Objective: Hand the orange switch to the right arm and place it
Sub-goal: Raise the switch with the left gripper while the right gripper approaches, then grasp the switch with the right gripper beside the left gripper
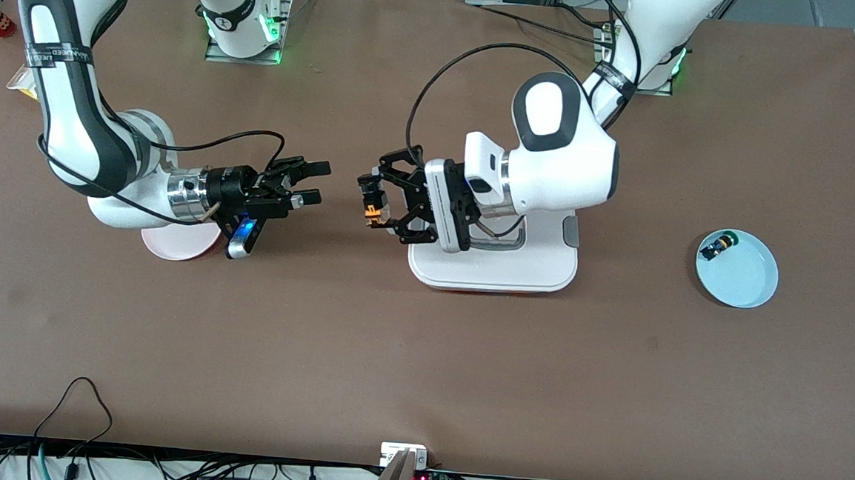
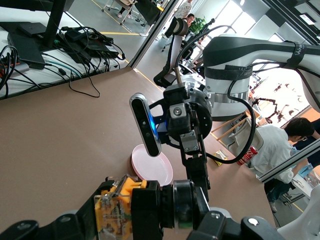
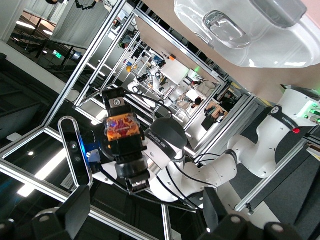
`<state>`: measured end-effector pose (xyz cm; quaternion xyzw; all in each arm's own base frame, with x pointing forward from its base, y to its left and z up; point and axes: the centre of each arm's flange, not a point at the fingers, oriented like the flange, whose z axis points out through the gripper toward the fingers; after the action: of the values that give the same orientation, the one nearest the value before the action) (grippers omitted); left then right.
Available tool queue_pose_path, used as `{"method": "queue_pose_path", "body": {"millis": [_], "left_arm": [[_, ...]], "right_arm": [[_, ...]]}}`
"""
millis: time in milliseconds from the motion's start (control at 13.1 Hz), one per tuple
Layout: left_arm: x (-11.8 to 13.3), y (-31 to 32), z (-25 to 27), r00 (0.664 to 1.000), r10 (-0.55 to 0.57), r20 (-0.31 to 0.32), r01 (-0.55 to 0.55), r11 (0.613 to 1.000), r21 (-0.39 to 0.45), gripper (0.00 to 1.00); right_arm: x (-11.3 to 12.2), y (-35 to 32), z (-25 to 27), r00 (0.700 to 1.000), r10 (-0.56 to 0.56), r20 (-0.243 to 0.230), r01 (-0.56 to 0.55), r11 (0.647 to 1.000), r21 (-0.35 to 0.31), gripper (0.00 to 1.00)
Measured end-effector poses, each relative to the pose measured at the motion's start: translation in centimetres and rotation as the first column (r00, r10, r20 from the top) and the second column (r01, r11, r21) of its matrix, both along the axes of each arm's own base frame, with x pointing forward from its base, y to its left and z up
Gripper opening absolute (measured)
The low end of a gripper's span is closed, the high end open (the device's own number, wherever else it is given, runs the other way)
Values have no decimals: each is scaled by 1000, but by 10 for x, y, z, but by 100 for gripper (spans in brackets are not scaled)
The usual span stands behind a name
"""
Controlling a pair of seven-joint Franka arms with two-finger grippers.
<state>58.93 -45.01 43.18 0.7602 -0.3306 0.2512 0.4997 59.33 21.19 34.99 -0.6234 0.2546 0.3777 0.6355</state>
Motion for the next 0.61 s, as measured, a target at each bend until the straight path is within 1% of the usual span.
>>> {"method": "queue_pose_path", "body": {"millis": [229,458,611], "left_arm": [[0,0,0,1000,2,-1,-2,1000,-1,73],[-6,-8,-1,1000,0,-22,-1,1000,-20,73],[-9,-11,-1,1000,-4,-25,3,1000,-25,73]], "right_arm": [[2,5,-10,1000,-18,-4,18,999,26,100],[8,12,-12,1000,-31,-7,31,998,49,100],[9,21,-17,1000,-28,-11,28,998,51,100]]}}
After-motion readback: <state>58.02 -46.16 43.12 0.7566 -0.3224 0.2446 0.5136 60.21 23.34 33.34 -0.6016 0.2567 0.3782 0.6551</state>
